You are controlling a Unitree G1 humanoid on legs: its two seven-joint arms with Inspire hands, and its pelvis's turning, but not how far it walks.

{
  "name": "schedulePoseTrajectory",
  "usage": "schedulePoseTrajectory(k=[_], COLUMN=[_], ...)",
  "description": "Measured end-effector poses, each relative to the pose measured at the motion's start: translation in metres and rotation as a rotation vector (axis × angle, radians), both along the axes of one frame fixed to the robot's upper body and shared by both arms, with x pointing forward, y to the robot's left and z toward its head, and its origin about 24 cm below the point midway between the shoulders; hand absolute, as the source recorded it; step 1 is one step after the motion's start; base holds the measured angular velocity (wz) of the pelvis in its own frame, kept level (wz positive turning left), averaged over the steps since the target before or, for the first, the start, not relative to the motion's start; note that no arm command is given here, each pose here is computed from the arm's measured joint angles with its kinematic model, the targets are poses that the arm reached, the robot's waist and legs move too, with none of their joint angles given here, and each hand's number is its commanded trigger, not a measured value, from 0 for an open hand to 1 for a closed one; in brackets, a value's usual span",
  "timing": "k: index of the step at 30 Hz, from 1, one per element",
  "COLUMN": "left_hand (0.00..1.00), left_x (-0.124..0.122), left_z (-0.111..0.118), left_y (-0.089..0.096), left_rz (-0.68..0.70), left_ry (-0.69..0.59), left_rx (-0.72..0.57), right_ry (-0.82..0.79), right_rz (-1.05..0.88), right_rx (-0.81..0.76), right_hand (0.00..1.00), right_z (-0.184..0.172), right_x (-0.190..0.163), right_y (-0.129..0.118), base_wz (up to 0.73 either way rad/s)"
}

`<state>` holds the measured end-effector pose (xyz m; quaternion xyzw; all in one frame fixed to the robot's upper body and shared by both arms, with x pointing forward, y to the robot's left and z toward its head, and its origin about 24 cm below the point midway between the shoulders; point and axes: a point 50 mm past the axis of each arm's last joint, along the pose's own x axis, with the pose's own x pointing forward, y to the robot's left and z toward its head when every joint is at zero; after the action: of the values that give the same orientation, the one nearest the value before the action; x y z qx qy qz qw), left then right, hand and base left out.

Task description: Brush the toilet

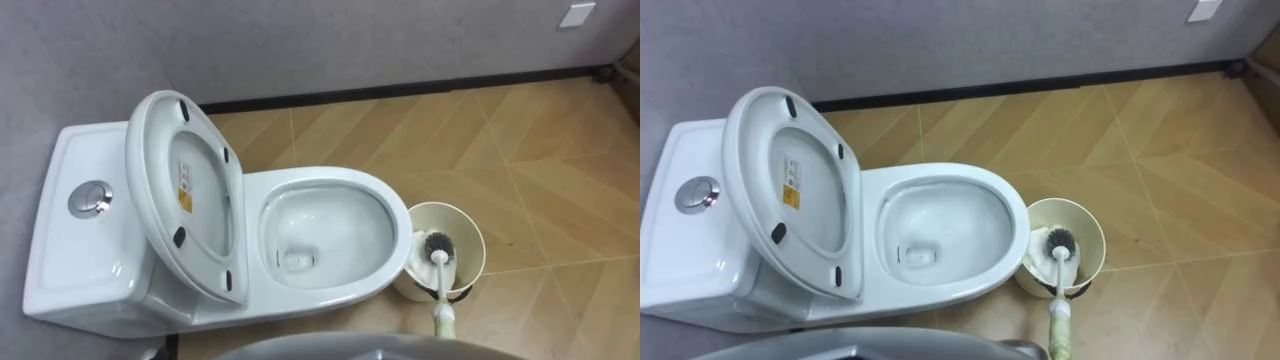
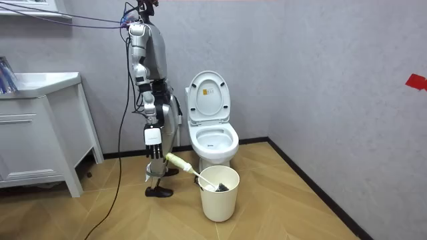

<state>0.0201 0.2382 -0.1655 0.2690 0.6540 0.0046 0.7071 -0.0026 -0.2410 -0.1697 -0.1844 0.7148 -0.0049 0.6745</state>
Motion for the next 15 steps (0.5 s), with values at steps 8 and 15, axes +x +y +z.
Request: schedulePoseTrajectory(k=[8, 15], left_hand=[0.0, 0.0], left_x=[0.0007, -0.001], left_z=[0.0, 0.0003], left_y=[-0.0001, 0.0016], left_rz=[-0.001, 0.016], left_ry=[-0.002, 0.001], left_rx=[0.0, 0.013], right_ry=[-0.004, -0.032], right_rz=[-0.003, -0.096], right_rx=[-0.003, -0.037], right_hand=[0.0, 0.0], right_z=[0.0, 0.0003], right_x=[0.0008, -0.0008], right_y=[0.0, -0.0011], base_wz=[0.0, -0.02])
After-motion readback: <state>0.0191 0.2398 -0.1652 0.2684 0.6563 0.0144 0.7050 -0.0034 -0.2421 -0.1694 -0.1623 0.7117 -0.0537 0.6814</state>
